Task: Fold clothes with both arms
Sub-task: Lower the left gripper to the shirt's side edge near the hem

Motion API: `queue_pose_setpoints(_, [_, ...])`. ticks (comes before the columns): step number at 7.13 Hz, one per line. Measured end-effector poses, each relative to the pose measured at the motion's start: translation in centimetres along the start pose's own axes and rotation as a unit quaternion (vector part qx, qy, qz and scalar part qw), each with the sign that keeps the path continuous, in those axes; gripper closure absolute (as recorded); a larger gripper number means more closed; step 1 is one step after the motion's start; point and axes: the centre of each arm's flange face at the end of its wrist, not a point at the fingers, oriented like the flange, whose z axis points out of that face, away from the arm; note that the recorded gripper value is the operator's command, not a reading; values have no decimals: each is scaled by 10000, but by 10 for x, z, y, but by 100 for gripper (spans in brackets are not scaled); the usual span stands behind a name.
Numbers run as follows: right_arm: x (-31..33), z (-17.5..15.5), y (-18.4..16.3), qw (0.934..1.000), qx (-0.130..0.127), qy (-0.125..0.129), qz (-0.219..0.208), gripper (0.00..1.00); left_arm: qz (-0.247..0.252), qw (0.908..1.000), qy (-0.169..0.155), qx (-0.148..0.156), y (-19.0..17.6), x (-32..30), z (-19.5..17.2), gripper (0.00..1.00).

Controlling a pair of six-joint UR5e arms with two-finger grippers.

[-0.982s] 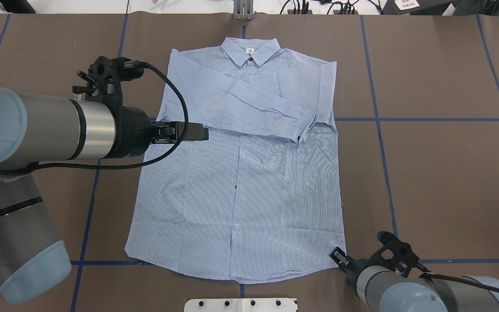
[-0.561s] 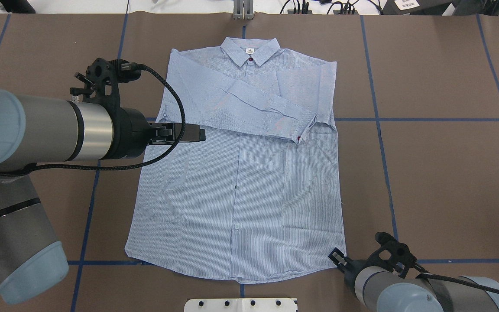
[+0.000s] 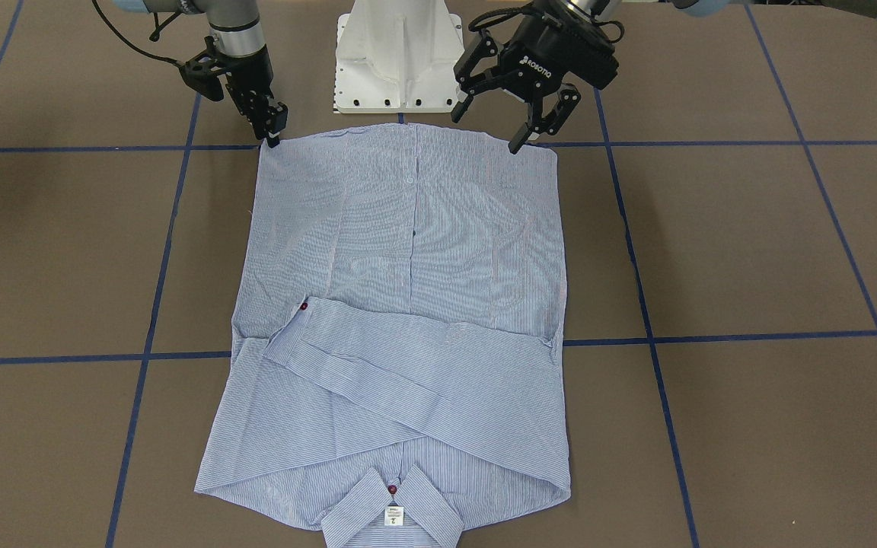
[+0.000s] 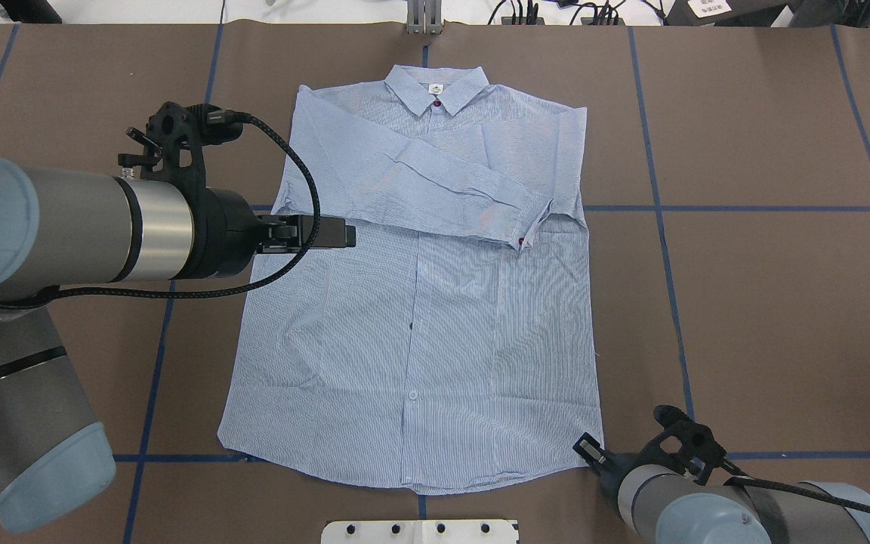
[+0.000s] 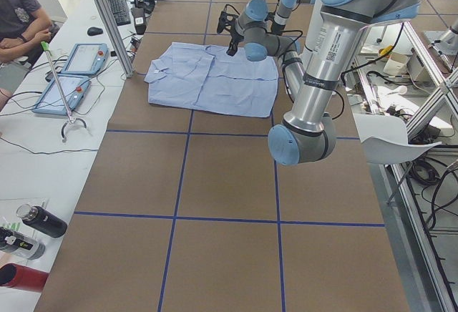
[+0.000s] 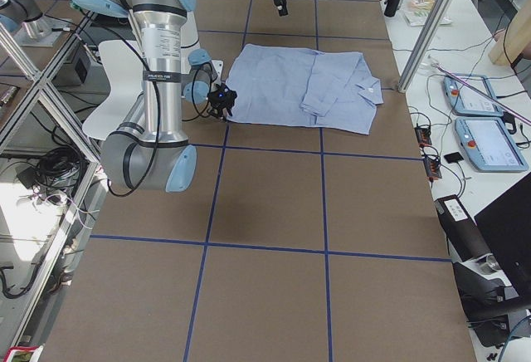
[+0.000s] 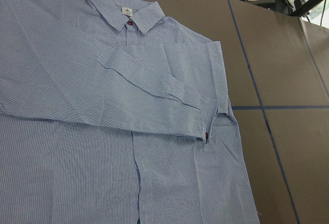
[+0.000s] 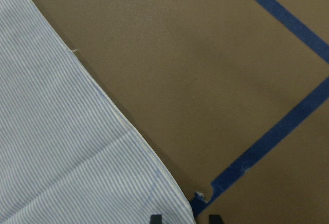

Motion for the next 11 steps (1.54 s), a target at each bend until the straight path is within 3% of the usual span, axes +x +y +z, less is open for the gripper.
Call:
queue_pose_setpoints(1, [0,-1,0,10000,-6,-7,4,100,3,10000,6,24,0,0,-2,6])
queue_pose_setpoints(3, [0,-2,0,10000,-10,-11,6,100,-42,10000,-14,80,0,-2,-4,6])
queue_pose_setpoints(6, [-4,-10,-2,10000,-57,-71,36,100,-493,9987,-139,34,5,-16,-5,10])
queue_pose_setpoints(9, [-13,-34,-5,9995,-220,-221,105,100,-857,9922,-831,-352,54,-93,-22,9])
queue_pose_setpoints(11, [-15,-40,-6,9993,-259,-250,111,100,-1082,9839,-1254,-676,91,-126,-13,11])
